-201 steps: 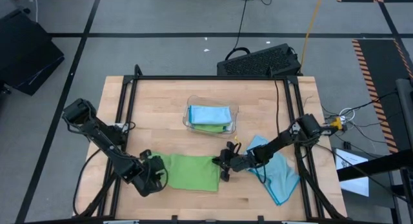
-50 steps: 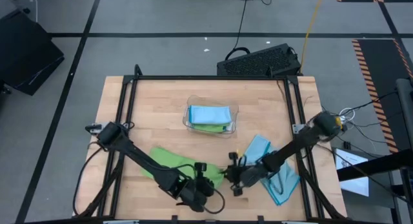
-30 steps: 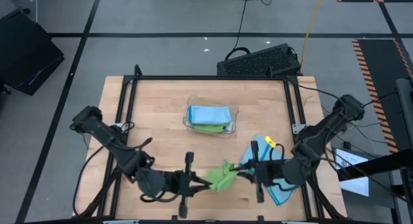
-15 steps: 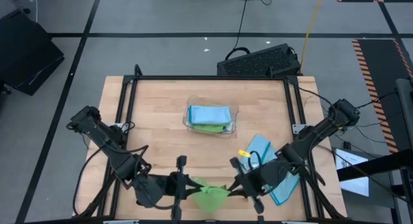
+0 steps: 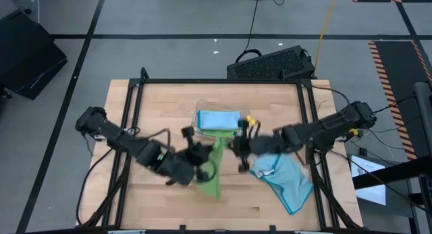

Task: Fold microfiber towels
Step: Fold the green microfiber cloth

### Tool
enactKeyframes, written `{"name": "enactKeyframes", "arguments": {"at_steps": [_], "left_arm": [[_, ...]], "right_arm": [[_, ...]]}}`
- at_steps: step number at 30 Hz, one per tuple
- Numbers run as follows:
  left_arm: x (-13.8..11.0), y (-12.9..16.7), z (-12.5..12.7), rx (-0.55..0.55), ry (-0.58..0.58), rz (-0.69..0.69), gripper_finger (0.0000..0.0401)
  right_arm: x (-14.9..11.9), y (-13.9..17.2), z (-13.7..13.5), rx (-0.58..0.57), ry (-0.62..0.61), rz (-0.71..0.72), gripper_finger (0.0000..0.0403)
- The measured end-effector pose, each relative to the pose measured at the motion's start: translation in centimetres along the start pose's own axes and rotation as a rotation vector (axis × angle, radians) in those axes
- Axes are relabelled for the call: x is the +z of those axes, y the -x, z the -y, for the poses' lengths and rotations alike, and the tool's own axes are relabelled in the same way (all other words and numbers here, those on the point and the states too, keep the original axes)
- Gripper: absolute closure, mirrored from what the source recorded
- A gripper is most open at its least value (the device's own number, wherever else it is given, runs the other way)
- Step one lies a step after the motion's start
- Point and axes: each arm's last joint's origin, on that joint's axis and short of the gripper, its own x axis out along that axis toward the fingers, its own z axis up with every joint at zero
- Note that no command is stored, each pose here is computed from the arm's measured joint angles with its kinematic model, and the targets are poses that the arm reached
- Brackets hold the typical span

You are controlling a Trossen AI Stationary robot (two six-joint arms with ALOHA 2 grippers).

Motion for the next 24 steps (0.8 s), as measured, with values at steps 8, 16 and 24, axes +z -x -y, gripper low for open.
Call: {"name": "enactKeyframes", "arguments": {"at_steps": [8, 16, 24], "left_arm": [[3.1, 1.0, -4.3, -0.148, 0.048, 0.168, 0.0396], [4.9, 5.2, -1.4, -0.400, 0.062, 0.410, 0.0397], [4.7, 7.4, 0.0, -0.333, 0.057, 0.438, 0.0397]], "right_arm": [[1.9, 3.3, 3.8, 0.095, -0.077, 0.163, 0.0401], [3.9, 6.6, -0.7, 0.247, -0.030, 0.339, 0.0401], [5.1, 9.4, -2.9, 0.245, 0.026, 0.354, 0.0401]]}}
